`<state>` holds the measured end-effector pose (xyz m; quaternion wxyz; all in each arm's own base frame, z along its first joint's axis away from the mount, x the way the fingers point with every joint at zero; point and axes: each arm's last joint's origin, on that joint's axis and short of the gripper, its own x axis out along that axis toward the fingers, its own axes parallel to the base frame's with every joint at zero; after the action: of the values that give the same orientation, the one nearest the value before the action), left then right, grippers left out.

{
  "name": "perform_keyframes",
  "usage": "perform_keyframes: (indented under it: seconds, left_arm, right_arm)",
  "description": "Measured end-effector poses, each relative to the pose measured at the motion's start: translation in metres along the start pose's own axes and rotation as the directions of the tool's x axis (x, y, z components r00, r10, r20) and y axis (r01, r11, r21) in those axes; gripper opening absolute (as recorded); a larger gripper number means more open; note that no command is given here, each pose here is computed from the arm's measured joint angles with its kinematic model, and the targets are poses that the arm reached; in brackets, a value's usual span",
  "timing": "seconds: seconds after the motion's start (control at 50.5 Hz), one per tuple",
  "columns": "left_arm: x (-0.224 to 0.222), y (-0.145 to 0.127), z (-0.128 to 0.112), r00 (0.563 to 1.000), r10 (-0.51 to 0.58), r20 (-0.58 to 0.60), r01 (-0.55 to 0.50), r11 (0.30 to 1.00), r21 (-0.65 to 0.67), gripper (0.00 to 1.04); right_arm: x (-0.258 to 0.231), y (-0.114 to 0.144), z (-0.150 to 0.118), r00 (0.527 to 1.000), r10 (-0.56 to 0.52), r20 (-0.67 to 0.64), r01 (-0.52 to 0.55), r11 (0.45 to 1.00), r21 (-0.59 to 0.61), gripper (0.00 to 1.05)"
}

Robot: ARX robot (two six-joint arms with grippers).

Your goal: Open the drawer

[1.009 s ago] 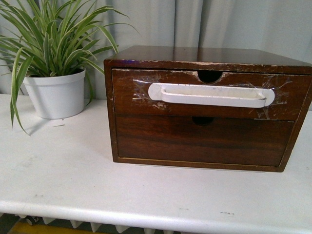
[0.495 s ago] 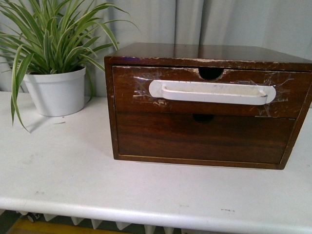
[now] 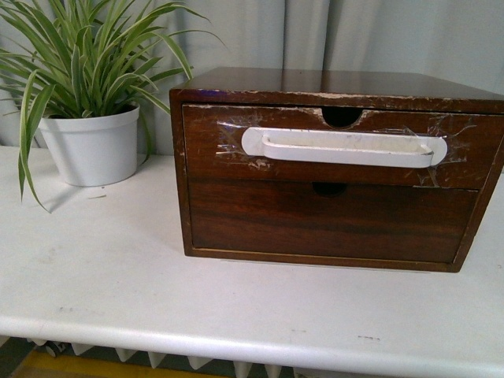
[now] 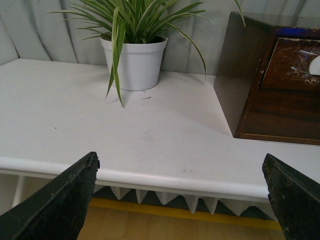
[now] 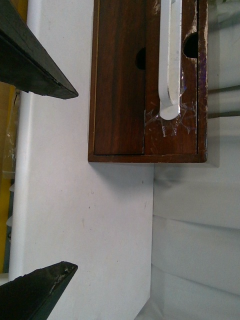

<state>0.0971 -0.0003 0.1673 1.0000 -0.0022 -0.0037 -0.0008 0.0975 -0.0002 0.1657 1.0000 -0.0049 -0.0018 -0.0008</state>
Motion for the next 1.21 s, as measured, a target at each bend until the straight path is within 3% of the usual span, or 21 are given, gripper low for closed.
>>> perform_keyframes:
  seconds: [0.752, 0.791, 0.871, 0.93, 1.009, 1.088, 1.207]
  left_arm:
    - [0.000, 0.000, 0.000, 1.000, 0.000, 0.000, 0.000, 1.000, 0.000, 0.99]
    - [0.001, 0.000, -0.001, 0.995, 0.096, -0.036, -0.096, 0.995, -0.019, 0.99]
    - [0.002, -0.003, -0.001, 0.961, 0.256, -0.107, -0.259, 0.966, -0.016, 0.99]
    - [0.003, -0.006, 0.002, 0.945, 0.304, -0.122, -0.306, 0.952, 0.000, 0.99]
    - [0.009, -0.014, 0.020, 0.968, 0.234, -0.095, -0.232, 0.972, 0.034, 0.99]
    - [0.019, -0.022, 0.037, 0.991, 0.088, -0.100, -0.077, 0.991, 0.110, 0.99]
    - [0.054, -0.031, 0.045, 0.965, -0.120, -0.232, 0.188, 0.935, 0.299, 0.99]
  right_arm:
    - [0.000, 0.000, 0.000, 1.000, 0.010, -0.005, -0.010, 1.000, -0.001, 0.96]
    - [0.000, 0.001, -0.001, 0.989, 0.101, -0.111, -0.102, 0.995, 0.001, 0.96]
    - [0.002, 0.002, -0.001, 0.962, 0.183, -0.201, -0.186, 0.983, 0.008, 0.96]
    - [0.005, 0.002, 0.002, 0.945, 0.215, -0.246, -0.218, 0.976, 0.013, 0.96]
    - [0.011, 0.000, 0.017, 0.925, 0.260, -0.276, -0.274, 0.962, -0.013, 0.96]
    - [0.019, -0.001, 0.030, 0.916, 0.275, -0.293, -0.308, 0.948, -0.073, 0.96]
    - [0.043, -0.002, 0.054, 0.889, 0.315, -0.333, -0.390, 0.902, -0.187, 0.96]
